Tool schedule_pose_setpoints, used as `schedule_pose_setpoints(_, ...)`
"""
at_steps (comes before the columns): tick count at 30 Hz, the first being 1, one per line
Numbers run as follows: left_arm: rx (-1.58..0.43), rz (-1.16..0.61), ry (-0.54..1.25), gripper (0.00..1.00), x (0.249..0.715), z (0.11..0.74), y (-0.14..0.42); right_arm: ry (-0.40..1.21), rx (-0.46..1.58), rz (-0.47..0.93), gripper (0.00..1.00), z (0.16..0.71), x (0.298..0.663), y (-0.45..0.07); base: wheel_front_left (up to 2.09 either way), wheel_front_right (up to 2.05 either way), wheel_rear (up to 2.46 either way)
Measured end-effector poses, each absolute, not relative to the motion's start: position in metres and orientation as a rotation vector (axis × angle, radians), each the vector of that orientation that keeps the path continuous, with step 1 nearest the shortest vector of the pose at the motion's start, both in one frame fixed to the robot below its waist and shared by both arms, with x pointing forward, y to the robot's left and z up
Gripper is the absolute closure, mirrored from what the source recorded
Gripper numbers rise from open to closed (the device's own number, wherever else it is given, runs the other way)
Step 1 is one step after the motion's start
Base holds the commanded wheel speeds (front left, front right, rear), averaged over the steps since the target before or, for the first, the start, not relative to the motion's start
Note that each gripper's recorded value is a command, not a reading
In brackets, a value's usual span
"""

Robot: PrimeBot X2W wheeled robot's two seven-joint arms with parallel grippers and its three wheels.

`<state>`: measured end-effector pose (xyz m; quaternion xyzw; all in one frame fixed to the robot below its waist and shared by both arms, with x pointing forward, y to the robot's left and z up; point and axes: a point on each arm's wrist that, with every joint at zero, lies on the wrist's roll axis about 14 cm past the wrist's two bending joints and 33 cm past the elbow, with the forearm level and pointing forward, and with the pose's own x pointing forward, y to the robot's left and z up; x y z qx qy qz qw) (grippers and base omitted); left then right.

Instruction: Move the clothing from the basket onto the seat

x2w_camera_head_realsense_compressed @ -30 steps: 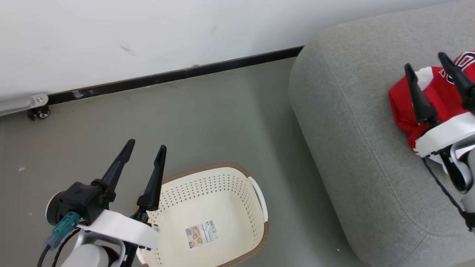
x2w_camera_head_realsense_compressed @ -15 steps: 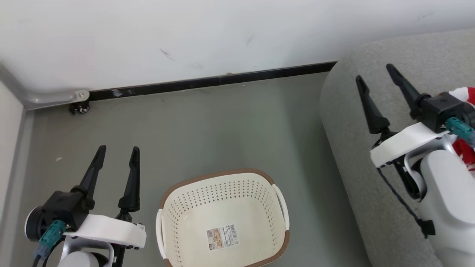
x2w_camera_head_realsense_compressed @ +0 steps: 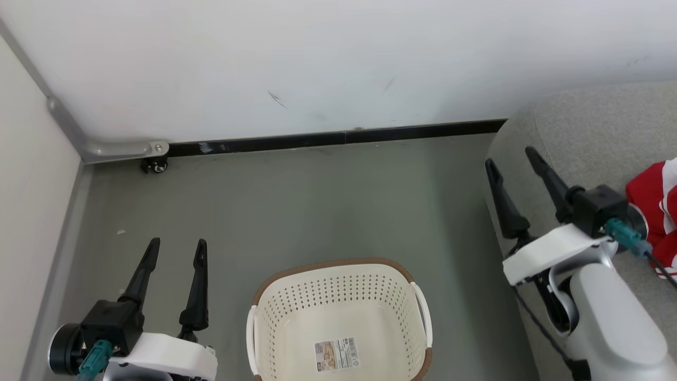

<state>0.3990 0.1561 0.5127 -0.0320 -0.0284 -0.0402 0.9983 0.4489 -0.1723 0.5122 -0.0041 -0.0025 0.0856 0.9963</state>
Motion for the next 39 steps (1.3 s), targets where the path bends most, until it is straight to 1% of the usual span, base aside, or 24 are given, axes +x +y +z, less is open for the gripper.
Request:
schedule_pose_setpoints(9, -0.052, -0.042, -0.058, 0.00, 0.380, 0.513, 0.167, 0.042, 0.019, 0.207, 0.00, 0.492, 0.423, -0.150, 0.00, 0.00, 0.00)
schedule_pose_setpoints(17, -0.044, -0.022, -0.067, 0.00, 0.368, 0.515, 0.169, 0.042, 0.046, 0.225, 0.00, 0.488, 0.403, -0.138, 0.00, 0.00, 0.00)
schedule_pose_setpoints(25, -0.039, -0.021, -0.069, 0.00, 0.357, 0.515, 0.168, 0.068, 0.063, 0.195, 0.00, 0.475, 0.381, -0.143, 0.00, 0.00, 0.00)
schedule_pose_setpoints(31, -0.036, -0.020, -0.071, 0.00, 0.351, 0.515, 0.167, 0.086, 0.092, 0.191, 0.00, 0.467, 0.364, -0.138, 0.00, 0.00, 0.00)
schedule_pose_setpoints(39, -0.032, -0.005, -0.063, 0.00, 0.344, 0.511, 0.169, 0.078, 0.088, 0.187, 0.00, 0.468, 0.353, -0.138, 0.00, 0.00, 0.00)
